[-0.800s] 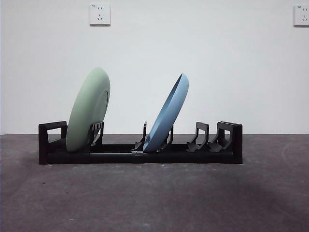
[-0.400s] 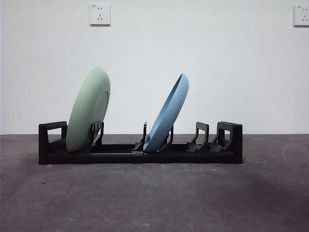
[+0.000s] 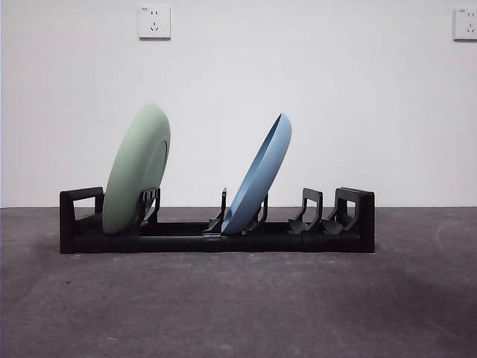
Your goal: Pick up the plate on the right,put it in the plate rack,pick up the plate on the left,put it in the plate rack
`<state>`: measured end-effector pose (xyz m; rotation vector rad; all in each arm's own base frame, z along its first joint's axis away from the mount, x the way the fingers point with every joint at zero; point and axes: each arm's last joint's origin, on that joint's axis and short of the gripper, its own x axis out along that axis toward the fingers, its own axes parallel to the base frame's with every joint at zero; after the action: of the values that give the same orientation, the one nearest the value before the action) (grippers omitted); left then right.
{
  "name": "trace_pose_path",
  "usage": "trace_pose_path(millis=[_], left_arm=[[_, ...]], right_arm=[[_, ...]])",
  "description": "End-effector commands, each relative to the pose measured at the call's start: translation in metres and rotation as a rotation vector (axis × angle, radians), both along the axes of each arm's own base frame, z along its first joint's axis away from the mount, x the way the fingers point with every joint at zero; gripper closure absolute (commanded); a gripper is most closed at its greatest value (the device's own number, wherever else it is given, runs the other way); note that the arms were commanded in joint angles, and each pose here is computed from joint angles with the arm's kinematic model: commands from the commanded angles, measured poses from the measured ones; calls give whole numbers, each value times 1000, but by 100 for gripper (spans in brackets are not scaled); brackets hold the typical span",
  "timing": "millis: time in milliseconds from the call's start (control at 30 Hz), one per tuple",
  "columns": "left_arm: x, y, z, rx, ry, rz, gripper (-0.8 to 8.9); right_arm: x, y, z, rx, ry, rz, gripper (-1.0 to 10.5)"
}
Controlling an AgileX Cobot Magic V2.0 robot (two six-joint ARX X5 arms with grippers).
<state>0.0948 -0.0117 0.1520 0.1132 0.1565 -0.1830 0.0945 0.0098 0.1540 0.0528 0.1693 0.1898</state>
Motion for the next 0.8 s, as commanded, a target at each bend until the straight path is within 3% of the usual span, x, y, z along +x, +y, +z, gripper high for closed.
trace_pose_path(millis=[33,800], left_arm=[[1,0,-4,-7,10,0,817],[1,0,-4,-7,10,0,817]], right_arm=[[1,0,-6,48,30,-18,944],[1,-1,-6,43,30,-42,944]])
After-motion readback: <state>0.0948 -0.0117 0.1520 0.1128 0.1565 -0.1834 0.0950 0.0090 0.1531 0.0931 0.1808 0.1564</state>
